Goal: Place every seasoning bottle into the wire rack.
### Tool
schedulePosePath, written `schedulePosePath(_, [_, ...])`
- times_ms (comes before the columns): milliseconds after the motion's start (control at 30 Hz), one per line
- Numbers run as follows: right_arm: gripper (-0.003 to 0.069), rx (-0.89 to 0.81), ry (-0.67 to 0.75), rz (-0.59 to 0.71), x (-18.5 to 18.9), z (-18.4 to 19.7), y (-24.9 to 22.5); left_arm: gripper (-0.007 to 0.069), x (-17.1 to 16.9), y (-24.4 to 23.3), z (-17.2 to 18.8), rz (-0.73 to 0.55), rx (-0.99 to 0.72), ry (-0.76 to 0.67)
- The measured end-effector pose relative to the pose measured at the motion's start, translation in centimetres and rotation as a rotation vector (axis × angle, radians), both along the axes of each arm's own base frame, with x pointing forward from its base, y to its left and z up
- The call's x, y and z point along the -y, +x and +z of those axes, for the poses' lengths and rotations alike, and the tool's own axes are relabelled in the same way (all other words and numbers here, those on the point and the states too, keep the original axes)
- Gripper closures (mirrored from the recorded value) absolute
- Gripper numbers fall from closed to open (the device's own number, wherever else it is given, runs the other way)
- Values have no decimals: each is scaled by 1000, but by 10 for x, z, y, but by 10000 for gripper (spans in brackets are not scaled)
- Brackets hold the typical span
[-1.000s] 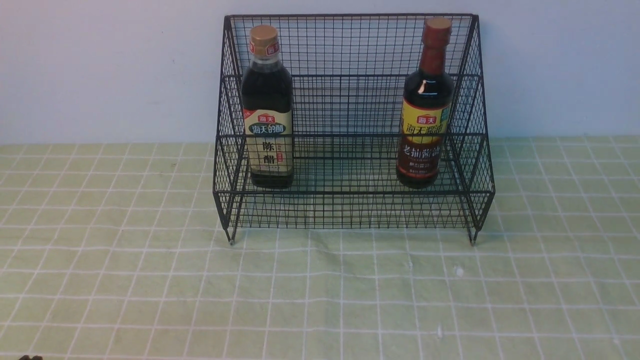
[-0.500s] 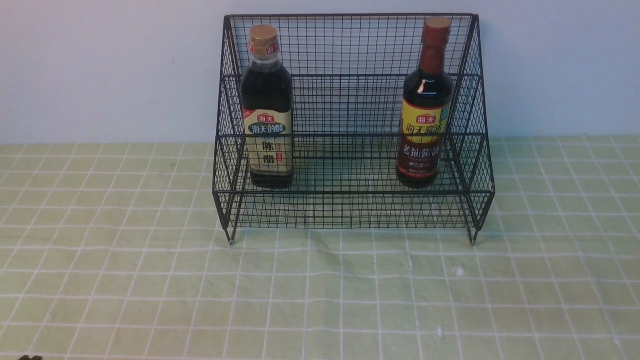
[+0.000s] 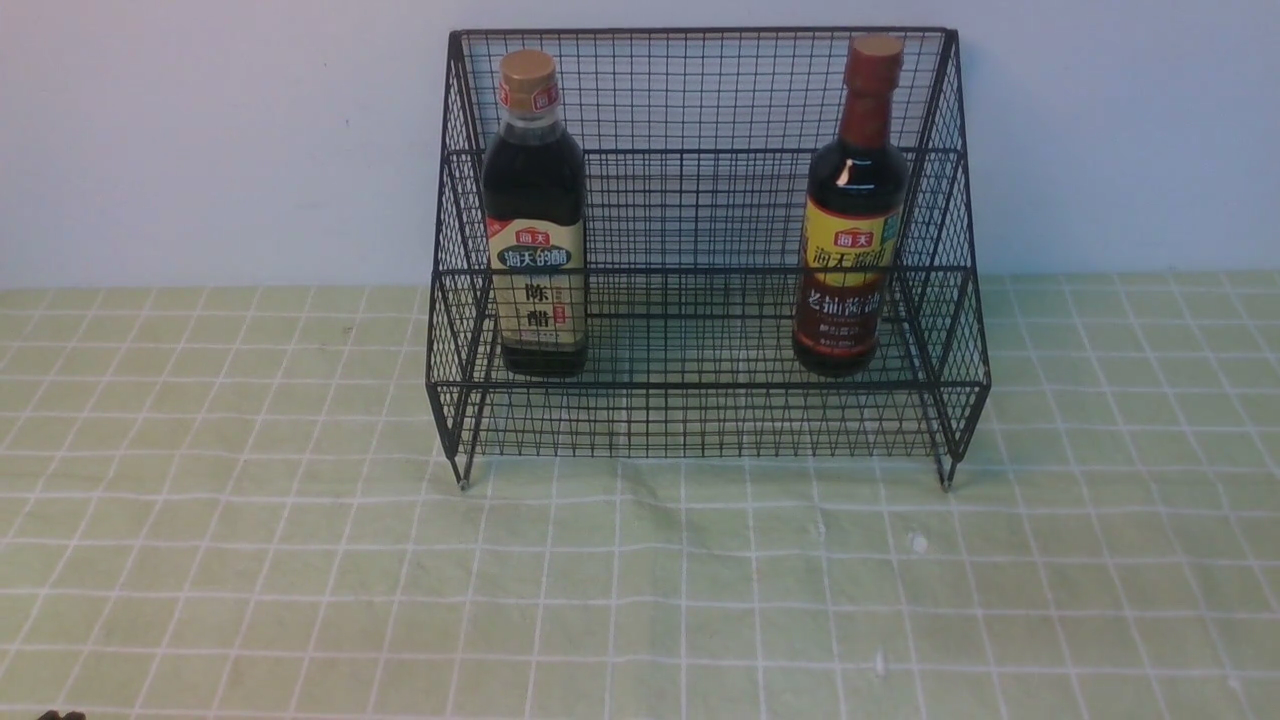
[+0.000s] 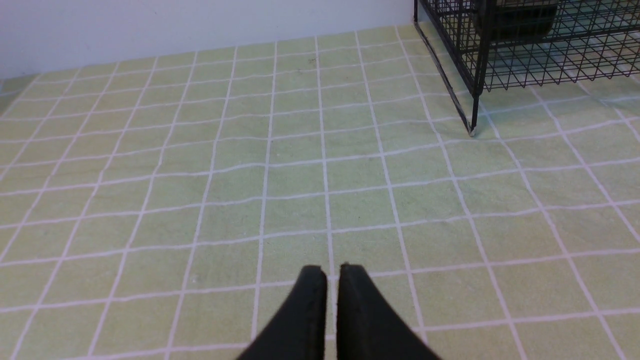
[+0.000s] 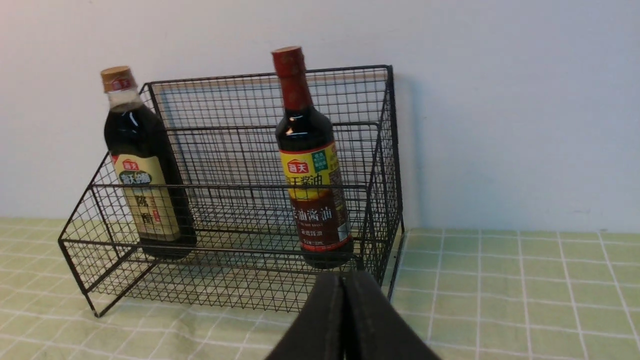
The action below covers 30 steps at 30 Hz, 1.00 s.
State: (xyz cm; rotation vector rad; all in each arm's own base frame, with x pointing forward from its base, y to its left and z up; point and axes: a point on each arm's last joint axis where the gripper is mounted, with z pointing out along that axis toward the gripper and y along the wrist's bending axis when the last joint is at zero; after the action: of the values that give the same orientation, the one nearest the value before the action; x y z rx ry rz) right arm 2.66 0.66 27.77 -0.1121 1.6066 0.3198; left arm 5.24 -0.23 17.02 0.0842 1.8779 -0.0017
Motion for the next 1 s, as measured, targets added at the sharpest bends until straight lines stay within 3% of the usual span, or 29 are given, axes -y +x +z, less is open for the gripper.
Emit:
schedulePosePath(300, [673, 8, -49, -2, -2, -11, 5, 608, 0, 0, 0, 0, 0, 0])
schedulePosePath(533, [673, -131, -129, -230, 7, -60, 20, 608, 0, 0, 0, 0, -1, 0])
schedulePosePath(700, [673, -231, -142, -300, 10, -99, 25, 608, 0, 0, 0, 0, -1, 0])
schedulePosePath(1000, [673, -174, -133, -311, 10, -97, 27, 608, 0, 0, 0, 0, -1, 0])
